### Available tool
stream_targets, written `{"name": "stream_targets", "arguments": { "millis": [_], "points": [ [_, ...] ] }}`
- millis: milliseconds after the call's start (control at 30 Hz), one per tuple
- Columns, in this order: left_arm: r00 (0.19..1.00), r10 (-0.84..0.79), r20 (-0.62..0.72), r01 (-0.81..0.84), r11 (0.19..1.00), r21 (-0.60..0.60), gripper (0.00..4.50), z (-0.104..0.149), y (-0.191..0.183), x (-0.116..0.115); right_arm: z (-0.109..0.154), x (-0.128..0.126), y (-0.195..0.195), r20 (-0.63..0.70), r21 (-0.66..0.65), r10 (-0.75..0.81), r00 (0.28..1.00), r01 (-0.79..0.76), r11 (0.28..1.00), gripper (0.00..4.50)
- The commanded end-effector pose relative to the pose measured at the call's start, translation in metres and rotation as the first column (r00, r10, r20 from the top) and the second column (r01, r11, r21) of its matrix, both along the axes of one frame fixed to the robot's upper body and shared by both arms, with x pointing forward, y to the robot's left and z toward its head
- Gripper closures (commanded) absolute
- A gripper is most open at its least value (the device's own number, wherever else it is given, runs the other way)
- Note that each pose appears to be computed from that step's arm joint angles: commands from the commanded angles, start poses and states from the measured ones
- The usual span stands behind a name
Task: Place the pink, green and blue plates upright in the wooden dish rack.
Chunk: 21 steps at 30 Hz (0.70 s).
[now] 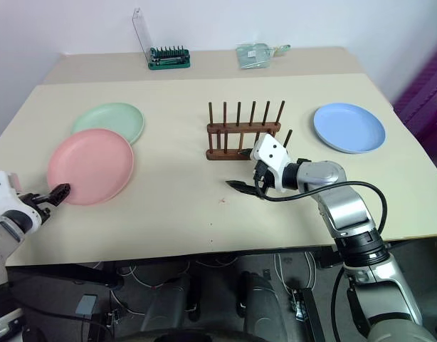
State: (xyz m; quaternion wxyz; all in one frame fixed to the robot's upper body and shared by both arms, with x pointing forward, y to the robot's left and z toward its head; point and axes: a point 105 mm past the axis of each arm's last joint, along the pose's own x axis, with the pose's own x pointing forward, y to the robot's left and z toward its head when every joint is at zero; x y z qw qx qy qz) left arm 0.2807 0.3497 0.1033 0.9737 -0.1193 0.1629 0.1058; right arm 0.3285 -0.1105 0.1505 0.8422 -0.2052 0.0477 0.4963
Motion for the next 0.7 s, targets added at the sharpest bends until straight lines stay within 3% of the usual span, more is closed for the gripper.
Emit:
{"name": "stream_targets", "arguments": {
  "millis": [33,167,233,300,400,467,533,700],
  "points": [
    [0.999,0.006,0.052,-0.006,1.0,0.002,2.44,0.01,0.0,0.008,0.012,-0.005,0.001,0.058,0.008,0.009,0.998,-0.01,1.0,0.0],
    [0.995,0.011,0.096,-0.01,1.0,-0.014,4.45,0.016,-0.002,0.015,0.012,-0.009,0.0,0.066,0.002,0.007,0.998,-0.007,1.0,0.0],
    [0.988,-0.002,0.154,0.005,1.0,-0.019,4.45,0.026,-0.005,0.02,0.013,-0.011,-0.001,0.074,-0.007,0.009,0.997,-0.009,1.0,0.0],
    [0.948,-0.071,0.311,0.066,0.997,0.027,4.45,0.063,-0.022,0.03,0.017,-0.011,0.002,0.107,-0.034,0.025,0.994,-0.022,0.999,0.0],
    [0.884,-0.143,0.446,0.123,0.99,0.075,4.45,0.101,-0.045,0.04,0.026,-0.011,0.008,0.167,-0.071,0.059,0.984,-0.048,0.996,0.0],
    [0.847,-0.209,0.489,0.177,0.978,0.111,4.45,0.124,-0.074,0.057,0.048,-0.007,0.022,0.281,-0.048,0.077,0.957,-0.067,0.997,0.0],
    [0.786,-0.289,0.546,0.245,0.957,0.154,4.45,0.154,-0.114,0.075,0.071,0.002,0.035,0.488,-0.107,0.077,0.869,-0.027,0.994,0.0],
    [0.703,-0.365,0.61,0.324,0.929,0.182,4.45,0.195,-0.174,0.092,0.094,0.015,0.049,0.71,-0.211,0.113,0.695,0.056,0.976,0.0]
  ]
}}
